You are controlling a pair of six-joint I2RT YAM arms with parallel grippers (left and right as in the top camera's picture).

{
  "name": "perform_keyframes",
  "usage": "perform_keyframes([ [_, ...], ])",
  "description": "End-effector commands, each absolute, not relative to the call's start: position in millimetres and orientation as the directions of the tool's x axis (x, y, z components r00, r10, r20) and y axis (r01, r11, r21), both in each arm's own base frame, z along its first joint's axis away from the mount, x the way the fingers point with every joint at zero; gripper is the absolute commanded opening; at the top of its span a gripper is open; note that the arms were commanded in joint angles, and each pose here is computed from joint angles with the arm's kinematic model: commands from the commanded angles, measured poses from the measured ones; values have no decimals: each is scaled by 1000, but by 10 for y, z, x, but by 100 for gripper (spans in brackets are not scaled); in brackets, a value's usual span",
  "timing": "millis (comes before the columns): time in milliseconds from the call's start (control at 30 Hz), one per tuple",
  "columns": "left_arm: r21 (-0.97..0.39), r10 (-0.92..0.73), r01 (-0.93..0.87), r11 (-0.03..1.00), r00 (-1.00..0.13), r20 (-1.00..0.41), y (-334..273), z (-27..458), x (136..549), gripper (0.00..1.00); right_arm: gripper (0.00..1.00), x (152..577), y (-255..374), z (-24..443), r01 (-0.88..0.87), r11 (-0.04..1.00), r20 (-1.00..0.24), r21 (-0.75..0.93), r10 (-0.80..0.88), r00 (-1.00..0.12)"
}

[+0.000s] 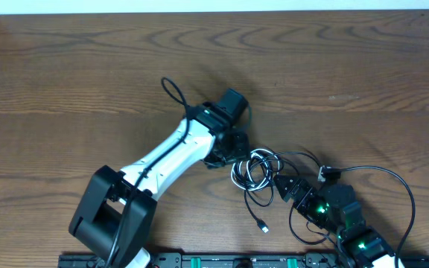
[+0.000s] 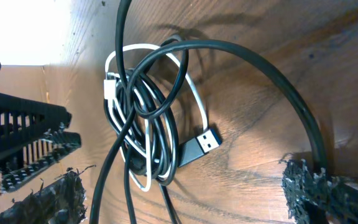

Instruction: Untangle cables

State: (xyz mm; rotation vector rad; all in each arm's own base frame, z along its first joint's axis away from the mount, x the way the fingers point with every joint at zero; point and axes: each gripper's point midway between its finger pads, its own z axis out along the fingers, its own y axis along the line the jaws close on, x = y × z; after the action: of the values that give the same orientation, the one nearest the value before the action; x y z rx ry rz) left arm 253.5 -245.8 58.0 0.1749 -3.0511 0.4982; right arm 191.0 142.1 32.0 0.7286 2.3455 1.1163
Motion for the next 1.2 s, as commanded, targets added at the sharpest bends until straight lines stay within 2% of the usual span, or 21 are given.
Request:
perform_keyframes([
  [0, -309, -84, -98, 946, -995, 60, -2588, 519, 2408, 66, 99, 1872, 1444, 296, 287, 524, -133, 802, 624, -770],
  [133, -272, -46, -33, 962, -998, -44, -2683, 493, 2457, 66, 99, 1872, 1444, 296, 287, 524, -133, 802, 624, -770],
  [233, -239, -60, -42, 970, -996, -71, -2653, 480, 2473, 66, 99, 1872, 1444, 296, 287, 524, -133, 802, 624, -770],
  [467, -226, -67, -52, 973, -996, -61, -2645, 414, 2470, 66, 99, 1872, 1444, 296, 287, 524, -133, 802, 624, -770],
  [800, -144, -136, -138, 980, -990, 26, -2591, -37, 2393, 65, 99, 1872, 1444, 296, 287, 524, -133, 802, 624, -770],
  [900, -125, -162, -166, 978, -986, 43, -2586, -168, 2387, 52, 99, 1872, 1444, 296, 287, 524, -133, 802, 624, -770],
  [1033, -100, -166, -172, 980, -984, 66, -2563, -298, 2357, 8, 99, 1872, 1444, 296, 287, 524, -133, 802, 624, -770],
  [1167, -104, -166, -172, 980, -984, 64, -2565, -284, 2364, 7, 99, 1872, 1444, 296, 287, 524, -133, 802, 624, -770],
])
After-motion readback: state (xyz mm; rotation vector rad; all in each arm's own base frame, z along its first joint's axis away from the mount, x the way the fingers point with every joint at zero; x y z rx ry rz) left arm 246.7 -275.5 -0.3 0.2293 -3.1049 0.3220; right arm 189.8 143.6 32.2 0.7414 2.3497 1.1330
